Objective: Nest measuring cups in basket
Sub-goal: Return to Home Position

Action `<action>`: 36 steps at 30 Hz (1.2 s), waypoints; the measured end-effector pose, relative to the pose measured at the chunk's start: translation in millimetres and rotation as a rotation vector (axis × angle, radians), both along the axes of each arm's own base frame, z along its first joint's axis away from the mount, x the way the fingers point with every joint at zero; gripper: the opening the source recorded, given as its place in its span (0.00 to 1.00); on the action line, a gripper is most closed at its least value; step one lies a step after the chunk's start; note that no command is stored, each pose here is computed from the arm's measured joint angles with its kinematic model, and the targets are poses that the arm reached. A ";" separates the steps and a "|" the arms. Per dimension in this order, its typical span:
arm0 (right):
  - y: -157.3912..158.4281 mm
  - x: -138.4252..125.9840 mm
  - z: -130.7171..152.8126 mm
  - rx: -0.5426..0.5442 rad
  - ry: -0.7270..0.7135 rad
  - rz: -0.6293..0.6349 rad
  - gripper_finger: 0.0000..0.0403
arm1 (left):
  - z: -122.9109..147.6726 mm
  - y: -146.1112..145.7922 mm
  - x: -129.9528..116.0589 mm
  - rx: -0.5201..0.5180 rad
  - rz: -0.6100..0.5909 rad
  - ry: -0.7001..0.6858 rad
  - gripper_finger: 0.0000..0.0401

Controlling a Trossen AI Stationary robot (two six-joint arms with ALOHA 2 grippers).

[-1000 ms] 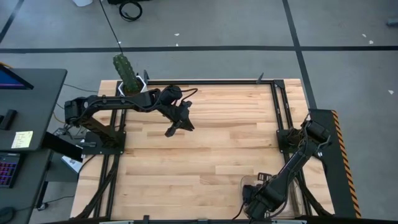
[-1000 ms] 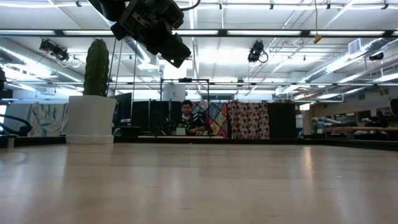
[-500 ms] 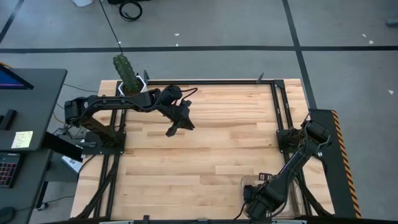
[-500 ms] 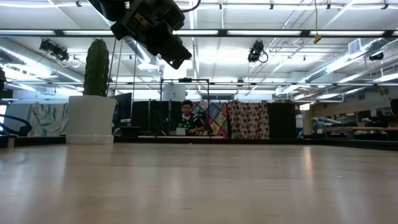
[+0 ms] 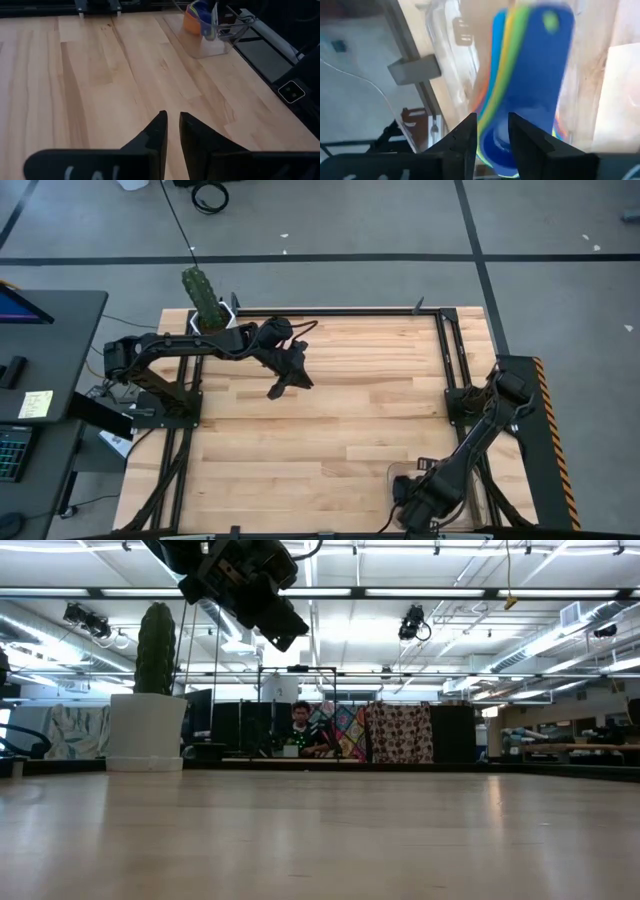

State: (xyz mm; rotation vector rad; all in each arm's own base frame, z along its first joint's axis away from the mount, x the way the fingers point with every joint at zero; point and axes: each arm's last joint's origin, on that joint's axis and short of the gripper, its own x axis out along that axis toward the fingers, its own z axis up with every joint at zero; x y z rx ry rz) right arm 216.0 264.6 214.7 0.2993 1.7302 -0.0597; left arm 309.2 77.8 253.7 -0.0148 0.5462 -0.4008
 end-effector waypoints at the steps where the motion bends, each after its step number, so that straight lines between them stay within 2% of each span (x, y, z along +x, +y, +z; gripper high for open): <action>1: -0.8 -0.4 2.4 -0.001 -0.011 -0.008 0.28 | 0.3 0.1 0.3 0.001 0.000 -0.004 0.13; 14: -7.5 -6.8 26.0 0.041 -0.058 -0.063 0.28 | 1.3 0.3 1.0 0.005 0.000 -0.017 0.13; 22: -14.1 -12.5 44.5 0.079 -0.072 -0.172 0.28 | 0.9 0.2 0.8 0.004 0.000 -0.014 0.13; 26: -22.2 -17.7 61.4 0.112 -0.080 -0.284 0.28 | -0.8 -0.7 -0.8 -0.015 -0.014 0.009 0.13; 33: -33.9 -26.6 85.1 0.166 -0.097 -0.467 0.28 | -2.1 -5.4 -4.1 -0.110 -0.121 0.024 0.13; 36: -37.7 -28.0 90.6 0.181 -0.092 -0.520 0.28 | -5.2 -6.9 -7.4 -0.104 -0.163 0.044 0.13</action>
